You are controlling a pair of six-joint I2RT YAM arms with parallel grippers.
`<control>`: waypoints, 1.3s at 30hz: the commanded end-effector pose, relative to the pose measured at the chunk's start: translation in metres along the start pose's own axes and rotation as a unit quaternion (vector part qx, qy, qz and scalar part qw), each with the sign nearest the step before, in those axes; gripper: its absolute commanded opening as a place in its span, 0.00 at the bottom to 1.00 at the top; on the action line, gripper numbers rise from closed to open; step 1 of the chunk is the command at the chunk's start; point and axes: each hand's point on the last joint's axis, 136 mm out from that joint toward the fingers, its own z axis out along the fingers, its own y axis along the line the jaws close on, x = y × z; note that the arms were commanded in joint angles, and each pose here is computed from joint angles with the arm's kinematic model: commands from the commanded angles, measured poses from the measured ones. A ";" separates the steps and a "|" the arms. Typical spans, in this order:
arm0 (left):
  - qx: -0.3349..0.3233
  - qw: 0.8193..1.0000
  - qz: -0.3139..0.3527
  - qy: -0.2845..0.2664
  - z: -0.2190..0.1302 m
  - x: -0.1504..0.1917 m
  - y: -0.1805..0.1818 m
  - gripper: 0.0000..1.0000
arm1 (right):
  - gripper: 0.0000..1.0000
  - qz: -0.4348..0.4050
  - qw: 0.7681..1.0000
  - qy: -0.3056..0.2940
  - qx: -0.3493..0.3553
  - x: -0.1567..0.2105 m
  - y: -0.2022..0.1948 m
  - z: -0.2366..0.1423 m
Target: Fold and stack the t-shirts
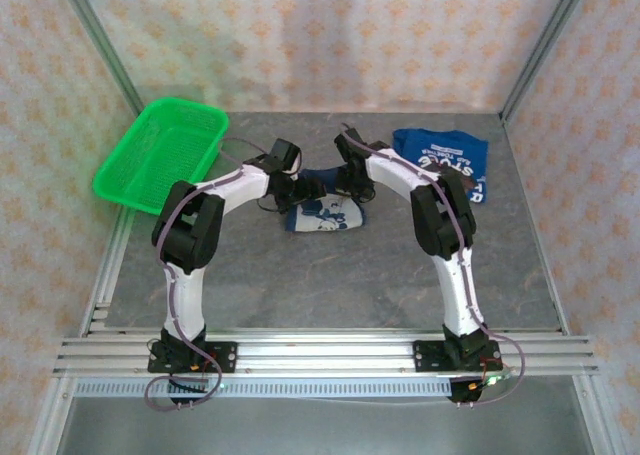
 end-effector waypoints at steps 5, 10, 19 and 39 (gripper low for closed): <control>0.076 0.997 0.006 -0.035 -0.033 -0.021 -0.051 0.84 | 0.00 -0.056 0.993 -0.073 0.076 -0.026 -0.023 -0.062; 0.103 0.993 0.008 -0.056 -0.051 -0.035 -0.078 0.88 | 0.00 -0.080 0.983 -0.120 0.113 -0.048 -0.040 -0.101; 0.087 0.990 0.042 -0.100 -0.107 -0.046 -0.092 0.95 | 0.00 -0.084 0.969 -0.205 0.111 -0.092 -0.058 -0.160; -0.009 0.983 0.076 -0.166 -0.211 -0.015 -0.042 0.99 | 0.00 -0.097 0.951 -0.264 0.128 -0.152 -0.102 -0.210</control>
